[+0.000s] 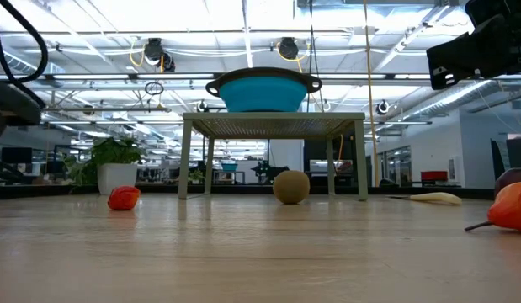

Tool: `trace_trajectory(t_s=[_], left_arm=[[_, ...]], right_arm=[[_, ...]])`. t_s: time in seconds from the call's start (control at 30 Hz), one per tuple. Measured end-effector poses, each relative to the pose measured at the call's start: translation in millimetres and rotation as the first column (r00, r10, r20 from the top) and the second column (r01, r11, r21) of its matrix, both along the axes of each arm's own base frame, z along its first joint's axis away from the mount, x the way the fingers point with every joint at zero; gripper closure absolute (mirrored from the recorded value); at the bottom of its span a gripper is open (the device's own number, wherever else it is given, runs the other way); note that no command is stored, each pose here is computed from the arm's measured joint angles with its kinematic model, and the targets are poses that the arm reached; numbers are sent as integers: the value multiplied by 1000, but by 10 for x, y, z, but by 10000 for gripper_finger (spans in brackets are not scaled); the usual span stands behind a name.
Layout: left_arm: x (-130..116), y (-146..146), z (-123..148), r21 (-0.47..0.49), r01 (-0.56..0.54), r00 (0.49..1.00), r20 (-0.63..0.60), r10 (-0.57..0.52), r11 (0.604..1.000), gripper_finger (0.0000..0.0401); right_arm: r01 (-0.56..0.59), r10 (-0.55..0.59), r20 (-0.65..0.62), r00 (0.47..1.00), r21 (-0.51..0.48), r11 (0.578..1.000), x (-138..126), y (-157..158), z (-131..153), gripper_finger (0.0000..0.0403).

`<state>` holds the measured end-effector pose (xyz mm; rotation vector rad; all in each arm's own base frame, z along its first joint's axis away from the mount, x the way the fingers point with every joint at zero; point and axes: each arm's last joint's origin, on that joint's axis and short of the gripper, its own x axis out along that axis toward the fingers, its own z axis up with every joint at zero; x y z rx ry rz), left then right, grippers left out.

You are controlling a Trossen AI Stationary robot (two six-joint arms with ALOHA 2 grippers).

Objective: Pick & Place Fruit
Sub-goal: Put the pomegranate into the colander on the shelf

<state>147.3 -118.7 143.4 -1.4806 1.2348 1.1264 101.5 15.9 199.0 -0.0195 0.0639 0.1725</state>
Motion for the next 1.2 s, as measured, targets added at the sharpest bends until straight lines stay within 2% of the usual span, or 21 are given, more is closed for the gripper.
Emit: trace_trajectory(t_s=[0.2,0.37,0.5,0.67,0.83,1.0,1.1,1.2], left_arm=[[89,29,2,184,-1,978,207,-38,983,203],[166,53,30,351,-41,924,369,-98,936,219],[213,59,87,431,-75,875,462,-148,899,218],[255,76,241,518,-137,785,576,-227,844,205],[266,107,439,579,-227,690,663,-290,783,222],[267,125,649,613,-272,602,709,-366,742,213],[278,128,791,637,-321,545,729,-414,701,199],[304,117,931,681,-351,496,717,-490,643,202]], right_arm=[[0,0,0,1000,0,1000,0,0,0,403],[0,0,0,1000,0,1000,0,0,0,403],[0,0,0,1000,0,1000,0,0,0,403],[0,0,0,1000,0,1000,0,0,0,403],[0,0,0,1000,0,1000,0,0,0,403],[0,0,-1,1000,-1,1000,0,0,-1,403],[-2,2,4,1000,-25,1000,0,0,0,403],[-2,2,5,1000,-34,999,0,0,0,403]])
